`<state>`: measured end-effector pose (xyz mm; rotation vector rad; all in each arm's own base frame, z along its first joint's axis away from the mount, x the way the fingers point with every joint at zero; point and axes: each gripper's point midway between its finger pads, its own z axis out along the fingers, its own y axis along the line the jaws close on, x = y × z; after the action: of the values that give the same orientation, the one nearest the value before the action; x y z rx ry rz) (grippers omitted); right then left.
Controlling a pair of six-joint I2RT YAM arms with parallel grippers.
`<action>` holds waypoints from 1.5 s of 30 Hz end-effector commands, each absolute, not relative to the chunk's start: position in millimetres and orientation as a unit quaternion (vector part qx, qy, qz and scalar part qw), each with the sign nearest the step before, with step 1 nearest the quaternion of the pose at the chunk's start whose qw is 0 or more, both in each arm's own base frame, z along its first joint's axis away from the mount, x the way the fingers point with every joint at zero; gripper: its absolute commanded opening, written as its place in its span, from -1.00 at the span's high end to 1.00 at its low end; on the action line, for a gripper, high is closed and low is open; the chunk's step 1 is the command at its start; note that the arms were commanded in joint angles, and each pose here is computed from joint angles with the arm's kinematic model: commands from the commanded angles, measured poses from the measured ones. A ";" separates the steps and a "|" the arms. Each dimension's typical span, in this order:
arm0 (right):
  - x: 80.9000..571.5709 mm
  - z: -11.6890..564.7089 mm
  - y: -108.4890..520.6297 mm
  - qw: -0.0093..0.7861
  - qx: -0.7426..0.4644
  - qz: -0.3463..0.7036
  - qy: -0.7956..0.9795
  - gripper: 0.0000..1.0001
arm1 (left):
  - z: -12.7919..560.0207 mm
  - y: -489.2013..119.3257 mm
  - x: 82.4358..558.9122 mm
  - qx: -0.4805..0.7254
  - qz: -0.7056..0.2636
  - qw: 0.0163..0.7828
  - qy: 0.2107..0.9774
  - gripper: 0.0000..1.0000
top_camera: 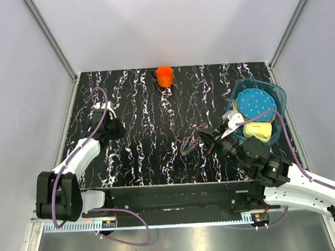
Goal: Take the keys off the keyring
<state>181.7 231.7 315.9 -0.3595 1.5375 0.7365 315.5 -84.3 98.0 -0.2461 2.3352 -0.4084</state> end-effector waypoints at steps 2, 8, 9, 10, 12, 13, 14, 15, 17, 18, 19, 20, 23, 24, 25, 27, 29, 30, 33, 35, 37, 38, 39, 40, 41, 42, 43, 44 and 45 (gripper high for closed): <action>181.9 343.8 230.4 0.663 -0.131 0.351 0.647 1.00 | 98.7 -78.5 345.0 -0.125 -0.181 0.368 0.903 0.98; 181.6 340.6 233.1 0.660 -0.126 0.358 0.648 1.00 | 76.3 -69.2 350.9 -0.139 -0.158 0.332 0.919 0.61; 182.5 340.9 232.2 0.661 -0.124 0.356 0.648 1.00 | 77.7 -68.6 351.4 -0.137 -0.156 0.333 0.920 0.49; 184.6 339.2 231.0 0.663 -0.121 0.350 0.651 1.00 | 82.5 -66.8 351.9 -0.137 -0.153 0.336 0.919 0.30; 189.3 331.7 231.1 0.660 -0.113 0.338 0.662 1.00 | 91.0 -63.1 354.0 -0.134 -0.145 0.346 0.917 0.10; 192.7 326.9 229.4 0.659 -0.106 0.327 0.668 1.00 | 99.2 -62.1 352.0 -0.131 -0.143 0.352 0.916 -0.07; 194.7 321.6 231.8 0.655 -0.106 0.321 0.675 1.00 | 111.3 -58.0 356.7 -0.131 -0.134 0.369 0.910 -0.37; 196.1 316.8 231.7 0.652 -0.104 0.316 0.682 1.00 | 120.6 -56.2 357.9 -0.131 -0.132 0.382 0.905 -0.43; 198.7 307.8 233.7 0.646 -0.105 0.306 0.692 1.00 | 145.4 -54.6 356.8 -0.128 -0.135 0.416 0.890 -0.52; 200.3 304.2 233.3 0.645 -0.104 0.299 0.696 1.00 | 152.7 -54.5 354.9 -0.127 -0.137 0.425 0.886 -0.62; 201.9 301.4 233.2 0.645 -0.102 0.293 0.699 1.00 | 167.8 -54.6 351.4 -0.125 -0.142 0.444 0.876 -0.72; 203.8 296.8 234.4 0.643 -0.104 0.286 0.703 1.00 | 173.6 -58.1 347.7 -0.119 -0.153 0.449 0.872 -0.78; 212.4 287.8 234.4 0.642 -0.100 0.263 0.714 1.00 | 188.7 -69.0 330.5 -0.092 -0.185 0.470 0.858 -0.96; 214.6 288.7 235.4 0.641 -0.097 0.261 0.715 1.00 | 184.9 -71.3 323.4 -0.083 -0.191 0.468 0.859 -0.98; 216.5 285.8 237.1 0.639 -0.098 0.256 0.718 1.00 | 192.8 -73.9 316.5 -0.072 -0.199 0.480 0.851 -0.98; 219.1 278.7 242.2 0.632 -0.100 0.252 0.726 1.00 | 186.9 -79.6 304.4 -0.053 -0.213 0.477 0.851 -0.98; 222.1 268.1 242.4 0.626 -0.093 0.241 0.736 1.00 | 193.8 -85.0 294.5 -0.040 -0.229 0.487 0.842 -0.98; 223.0 259.6 241.3 0.619 -0.085 0.236 0.744 1.00 | 194.5 -87.9 290.9 -0.035 -0.238 0.488 0.839 -0.98; 230.8 246.5 234.2 0.618 -0.060 0.208 0.756 1.00 | 197.2 -95.2 277.1 -0.018 -0.258 0.496 0.829 -0.98; 236.6 239.3 232.8 0.617 -0.054 0.191 0.762 1.00 | 195.9 -97.8 272.4 -0.012 -0.259 0.497 0.828 -0.98; 245.9 237.7 230.3 0.624 -0.045 0.179 0.760 1.00 | 203.2 -103.2 269.0 0.001 -0.258 0.508 0.822 -0.98; 249.8 231.8 232.1 0.621 -0.046 0.172 0.763 1.00 | 205.0 -102.9 268.5 0.001 -0.255 0.511 0.821 -0.98; 252.1 231.1 233.9 0.621 -0.043 0.176 0.762 1.00 | 207.3 -104.0 266.9 0.003 -0.255 0.513 0.820 -0.98; 254.1 228.1 233.9 0.620 -0.040 0.174 0.764 1.00 | 207.8 -103.9 266.1 0.002 -0.253 0.515 0.819 -0.98; 255.3 223.6 236.7 0.616 -0.040 0.175 0.767 1.00 | 208.6 -104.3 265.0 0.003 -0.253 0.517 0.818 -0.98; 255.7 216.8 236.8 0.612 -0.033 0.176 0.771 1.00 | 212.7 -105.7 263.4 0.007 -0.255 0.524 0.813 -0.98; 256.8 213.4 237.5 0.610 -0.027 0.177 0.772 1.00 | 214.2 -106.2 262.8 0.008 -0.255 0.527 0.810 -0.98; 262.0 208.8 237.1 0.608 -0.015 0.177 0.774 1.00 | 215.7 -106.7 262.4 0.008 -0.256 0.530 0.808 -0.98; 264.1 202.1 237.5 0.604 -0.015 0.178 0.777 1.00 | 217.2 -107.8 261.1 0.009 -0.256 0.532 0.807 -0.98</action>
<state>247.6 236.5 191.8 -0.1902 1.8537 0.3537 261.2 -105.0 201.6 -0.0068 1.9914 -0.6160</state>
